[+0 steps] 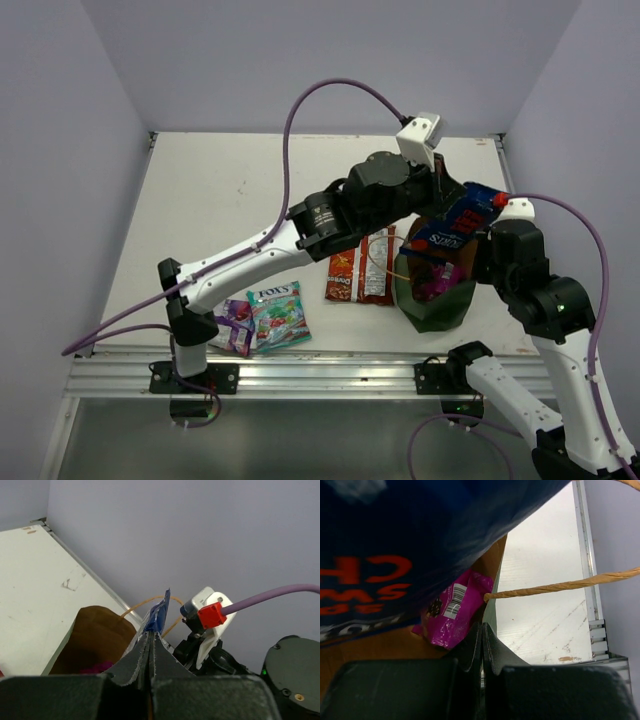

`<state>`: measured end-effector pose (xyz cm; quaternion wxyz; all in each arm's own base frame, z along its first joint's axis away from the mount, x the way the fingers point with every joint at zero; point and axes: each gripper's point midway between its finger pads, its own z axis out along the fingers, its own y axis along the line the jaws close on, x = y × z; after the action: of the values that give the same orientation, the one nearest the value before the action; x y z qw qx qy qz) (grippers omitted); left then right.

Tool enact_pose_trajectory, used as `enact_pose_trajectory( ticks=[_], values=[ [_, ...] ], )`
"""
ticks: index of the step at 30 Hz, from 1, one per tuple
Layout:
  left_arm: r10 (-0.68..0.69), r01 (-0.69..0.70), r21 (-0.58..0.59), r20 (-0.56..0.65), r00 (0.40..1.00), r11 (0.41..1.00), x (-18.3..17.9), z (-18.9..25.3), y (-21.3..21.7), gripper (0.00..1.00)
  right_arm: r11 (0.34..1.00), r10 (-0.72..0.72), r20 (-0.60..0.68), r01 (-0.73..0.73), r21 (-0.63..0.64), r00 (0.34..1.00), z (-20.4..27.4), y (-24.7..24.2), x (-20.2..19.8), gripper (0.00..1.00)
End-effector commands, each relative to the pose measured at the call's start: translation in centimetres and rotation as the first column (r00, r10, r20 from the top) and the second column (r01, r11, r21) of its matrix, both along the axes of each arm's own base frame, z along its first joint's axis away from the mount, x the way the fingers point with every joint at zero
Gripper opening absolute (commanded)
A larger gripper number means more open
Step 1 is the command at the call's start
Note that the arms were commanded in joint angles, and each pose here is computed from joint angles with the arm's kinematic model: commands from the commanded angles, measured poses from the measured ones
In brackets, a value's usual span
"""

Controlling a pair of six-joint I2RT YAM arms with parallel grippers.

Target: Place the snacks into the paper bag

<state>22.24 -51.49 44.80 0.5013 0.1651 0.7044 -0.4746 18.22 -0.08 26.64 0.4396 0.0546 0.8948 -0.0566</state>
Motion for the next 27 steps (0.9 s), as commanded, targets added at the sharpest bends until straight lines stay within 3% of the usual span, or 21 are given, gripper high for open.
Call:
enact_pose_trajectory(
  ticks=[1,2,3,6,8,9,14,18,23,24,27],
  values=[
    [-0.059,0.059,-0.036,0.015,0.998,0.998,-1.0,0.0,-0.9,0.00,1.000,0.021,0.021,-0.021,-0.001,1.000,0.5,0.2,0.2,0.00],
    [-0.065,0.066,-0.020,0.011,0.998,0.998,-1.0,-0.8,-1.2,0.00,1.000,0.021,0.021,-0.021,-0.001,1.000,0.5,0.2,0.3,0.00],
    [-0.070,0.070,0.004,0.001,0.998,0.998,-1.0,-2.0,-1.6,0.11,1.000,0.022,0.018,-0.022,-0.001,1.000,0.4,0.2,0.2,0.00],
    [-0.076,0.076,0.044,0.003,0.997,0.996,-0.9,-3.4,-1.8,0.72,1.000,0.023,0.019,-0.023,0.001,1.000,0.4,0.3,0.2,0.00],
    [-0.079,0.078,0.038,0.026,0.997,0.996,-1.0,-3.1,-1.7,0.86,1.000,0.023,0.022,-0.023,0.004,0.999,0.4,0.3,0.2,0.00],
    [-0.078,0.077,0.028,0.056,0.995,0.997,-1.0,-2.2,-1.4,0.99,1.000,0.023,0.022,-0.023,0.004,0.999,0.4,0.3,0.2,0.00],
    [-0.004,0.018,-0.078,0.167,0.986,0.997,-1.1,4.6,2.5,1.00,1.000,0.030,0.017,-0.030,0.004,0.999,0.4,0.4,0.3,0.00],
    [0.291,-0.289,-0.034,0.115,0.950,0.957,2.5,4.4,9.9,1.00,0.999,0.033,0.021,-0.033,0.006,0.999,0.4,0.4,0.2,0.00],
    [0.503,-0.463,0.291,-0.078,0.861,0.837,9.2,-12.4,18.7,1.00,0.999,0.038,0.020,-0.039,0.009,0.999,0.4,0.5,0.2,0.00],
    [0.515,-0.439,0.377,-0.128,0.847,0.816,9.4,-17.3,19.7,1.00,0.999,0.038,0.021,-0.039,0.009,0.999,0.4,0.5,0.2,0.00],
    [0.505,-0.361,0.470,-0.225,0.834,0.805,9.5,-24.9,19.9,1.00,0.999,0.042,0.020,-0.042,0.010,0.999,0.4,0.6,0.2,0.00]
  ],
)
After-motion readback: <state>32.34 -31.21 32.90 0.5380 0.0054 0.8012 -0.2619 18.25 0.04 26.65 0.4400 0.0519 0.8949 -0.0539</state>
